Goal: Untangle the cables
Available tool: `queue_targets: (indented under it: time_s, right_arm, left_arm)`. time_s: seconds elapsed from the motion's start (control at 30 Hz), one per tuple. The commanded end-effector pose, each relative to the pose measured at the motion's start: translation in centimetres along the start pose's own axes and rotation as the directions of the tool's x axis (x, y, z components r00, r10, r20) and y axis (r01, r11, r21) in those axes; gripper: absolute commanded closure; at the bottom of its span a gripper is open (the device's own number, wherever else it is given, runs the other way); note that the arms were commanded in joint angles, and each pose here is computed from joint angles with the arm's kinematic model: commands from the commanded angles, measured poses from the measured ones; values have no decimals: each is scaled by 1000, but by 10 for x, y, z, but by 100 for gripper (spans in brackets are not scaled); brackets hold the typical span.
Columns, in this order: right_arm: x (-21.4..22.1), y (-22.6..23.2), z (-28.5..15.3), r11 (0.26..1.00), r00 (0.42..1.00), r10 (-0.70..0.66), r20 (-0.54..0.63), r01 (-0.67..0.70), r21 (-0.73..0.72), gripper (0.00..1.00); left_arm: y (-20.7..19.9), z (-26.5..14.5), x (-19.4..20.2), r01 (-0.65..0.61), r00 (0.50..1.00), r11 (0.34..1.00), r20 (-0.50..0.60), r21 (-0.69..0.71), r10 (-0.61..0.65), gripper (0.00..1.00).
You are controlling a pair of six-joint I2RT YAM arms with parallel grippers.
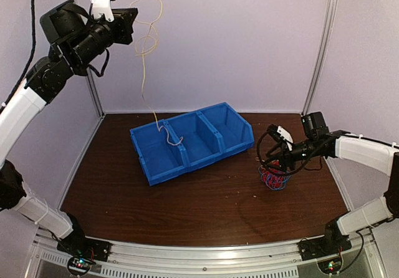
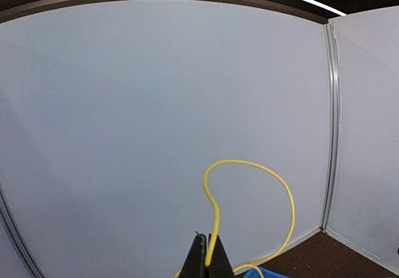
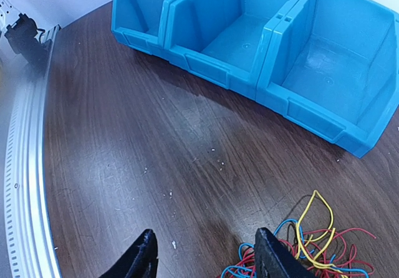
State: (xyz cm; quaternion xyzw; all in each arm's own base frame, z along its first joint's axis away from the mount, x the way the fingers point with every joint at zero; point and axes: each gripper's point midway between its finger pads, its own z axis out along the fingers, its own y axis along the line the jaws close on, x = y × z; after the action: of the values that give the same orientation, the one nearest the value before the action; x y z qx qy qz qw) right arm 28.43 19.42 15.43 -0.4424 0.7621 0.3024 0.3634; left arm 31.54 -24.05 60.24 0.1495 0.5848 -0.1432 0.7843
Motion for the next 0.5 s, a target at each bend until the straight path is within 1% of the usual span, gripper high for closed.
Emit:
queue_targets:
  time_s: [0.0, 0.27, 0.47]
  right_arm:
    - [0, -3, -3, 999, 1000, -25, 5, 25, 33, 47]
    - [2, -3, -3, 999, 1000, -26, -4, 26, 36, 47]
    - [3, -4, -3, 999, 1000, -25, -7, 26, 38, 47]
  left_arm:
    - [21, 13, 31, -71, 995, 995, -76, -67, 65, 100]
    - [34, 19, 86, -68, 984, 994, -171, -88, 52, 100]
    - [34, 18, 145, -42, 964, 996, -265, -80, 19, 100]
